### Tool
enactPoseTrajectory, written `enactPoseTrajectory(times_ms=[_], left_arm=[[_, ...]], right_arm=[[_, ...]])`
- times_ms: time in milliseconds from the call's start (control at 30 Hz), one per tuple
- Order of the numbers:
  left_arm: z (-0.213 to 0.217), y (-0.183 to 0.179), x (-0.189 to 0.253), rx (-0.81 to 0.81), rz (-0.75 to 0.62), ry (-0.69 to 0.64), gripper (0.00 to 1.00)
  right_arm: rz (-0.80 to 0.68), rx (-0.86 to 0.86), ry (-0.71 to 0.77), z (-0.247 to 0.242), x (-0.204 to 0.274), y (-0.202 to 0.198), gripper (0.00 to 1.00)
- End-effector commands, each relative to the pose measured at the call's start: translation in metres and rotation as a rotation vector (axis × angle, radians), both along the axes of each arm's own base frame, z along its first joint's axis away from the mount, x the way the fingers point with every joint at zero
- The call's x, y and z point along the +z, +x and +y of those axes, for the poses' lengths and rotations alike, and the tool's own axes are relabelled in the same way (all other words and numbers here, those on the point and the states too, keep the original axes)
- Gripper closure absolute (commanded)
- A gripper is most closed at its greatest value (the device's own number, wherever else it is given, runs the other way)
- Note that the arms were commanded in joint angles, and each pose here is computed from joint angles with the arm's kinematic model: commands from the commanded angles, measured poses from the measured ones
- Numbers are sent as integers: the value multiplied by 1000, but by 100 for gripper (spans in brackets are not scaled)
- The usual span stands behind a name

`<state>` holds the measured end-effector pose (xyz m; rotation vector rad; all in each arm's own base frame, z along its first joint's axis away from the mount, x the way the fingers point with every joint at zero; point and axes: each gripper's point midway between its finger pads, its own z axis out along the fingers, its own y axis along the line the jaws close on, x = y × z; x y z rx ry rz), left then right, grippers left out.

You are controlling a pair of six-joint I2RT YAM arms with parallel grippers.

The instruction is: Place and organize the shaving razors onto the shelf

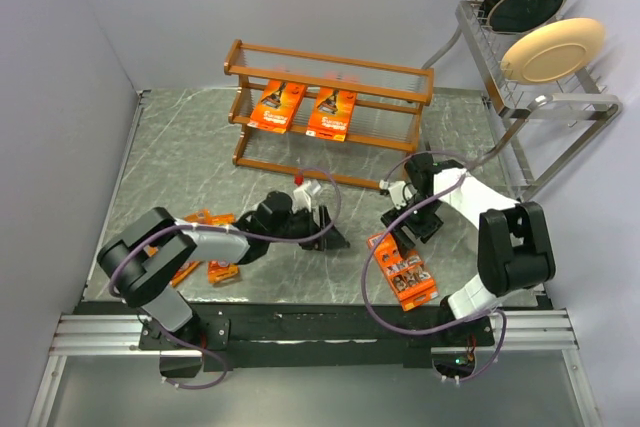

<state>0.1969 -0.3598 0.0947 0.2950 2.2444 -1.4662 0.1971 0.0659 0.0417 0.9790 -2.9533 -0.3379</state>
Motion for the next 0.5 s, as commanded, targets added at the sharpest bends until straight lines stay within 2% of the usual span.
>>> enactPoseTrajectory(times_ms=[0, 100, 133, 200, 233, 267, 467], left_arm=[[-22, -20, 0, -50, -11, -53, 32], [-37, -34, -6, -118, 10, -69, 53], [-39, -39, -8, -140, 25, -69, 67], [-46, -45, -14, -170, 39, -73, 80], [-48, -48, -16, -183, 47, -74, 94], [-48, -51, -20, -191, 62, -61, 99], [-45, -62, -36, -161, 69, 2, 99]], right_arm=[[73, 20, 103, 20, 7, -3, 22], [202, -61, 224, 47, 12, -9, 30], [219, -69, 259, 54, 14, -6, 32], [219, -122, 308, 67, 19, 1, 32], [225, -134, 326, 71, 21, 2, 32], [236, -151, 352, 77, 24, 2, 32], [151, -202, 294, 77, 18, 5, 24]])
